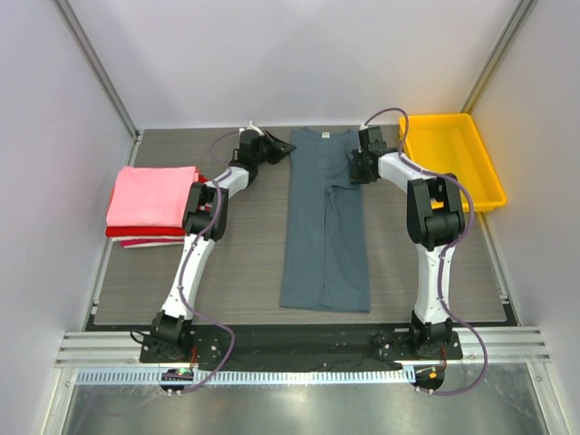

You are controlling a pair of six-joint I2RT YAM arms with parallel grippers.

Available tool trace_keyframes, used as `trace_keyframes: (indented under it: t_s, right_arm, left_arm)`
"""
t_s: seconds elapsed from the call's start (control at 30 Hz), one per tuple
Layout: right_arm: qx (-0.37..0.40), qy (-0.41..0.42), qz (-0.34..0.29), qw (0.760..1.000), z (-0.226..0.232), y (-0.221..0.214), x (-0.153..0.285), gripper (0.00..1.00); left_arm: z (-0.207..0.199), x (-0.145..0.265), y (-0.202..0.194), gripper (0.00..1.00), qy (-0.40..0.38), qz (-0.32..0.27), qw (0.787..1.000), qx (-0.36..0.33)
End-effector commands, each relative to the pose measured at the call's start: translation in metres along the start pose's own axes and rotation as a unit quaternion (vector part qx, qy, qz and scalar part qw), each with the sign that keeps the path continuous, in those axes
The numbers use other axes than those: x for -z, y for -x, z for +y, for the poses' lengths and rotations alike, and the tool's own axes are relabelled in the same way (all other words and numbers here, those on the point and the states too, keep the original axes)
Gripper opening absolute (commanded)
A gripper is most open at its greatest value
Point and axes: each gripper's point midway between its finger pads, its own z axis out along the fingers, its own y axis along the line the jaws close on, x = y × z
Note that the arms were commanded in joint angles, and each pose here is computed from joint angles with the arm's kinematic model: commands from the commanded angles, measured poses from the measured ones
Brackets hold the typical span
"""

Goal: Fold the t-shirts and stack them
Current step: Fold the tshirt

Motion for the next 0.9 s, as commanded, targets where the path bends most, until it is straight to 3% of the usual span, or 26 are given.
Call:
trace_keyframes:
  t_s: [0.0, 0.33, 0.63, 0.8, 0.87]
  right_arm:
    - [0.031, -0.046, -0.027, 0.998, 0.003, 0.020, 0.033, 0.01]
    - [0.078, -0.161, -0.010, 0.984, -0.013, 0.023, 0.038, 0.01]
    - [0.162, -0.243, 0.004, 0.957, -0.004, 0.031, 0.043, 0.02]
    - [0.209, -0.265, 0.000, 0.941, 0.013, 0.028, 0.044, 0.10]
    - [0.228, -0.272, -0.001, 0.935, 0.018, 0.027, 0.043, 0.19]
  left_arm:
    - [-0.011, 0.004, 0.021, 0.05, 0.000, -0.027, 1.000, -0.011]
    - [-0.011, 0.004, 0.021, 0.04, 0.002, -0.028, 1.000, -0.010]
    - [-0.011, 0.004, 0.020, 0.04, 0.002, -0.026, 1.000, -0.009]
    - [-0.012, 0.004, 0.018, 0.04, 0.002, -0.023, 1.000, -0.009]
    - [-0.011, 0.004, 0.018, 0.04, 0.003, -0.023, 1.000, -0.009]
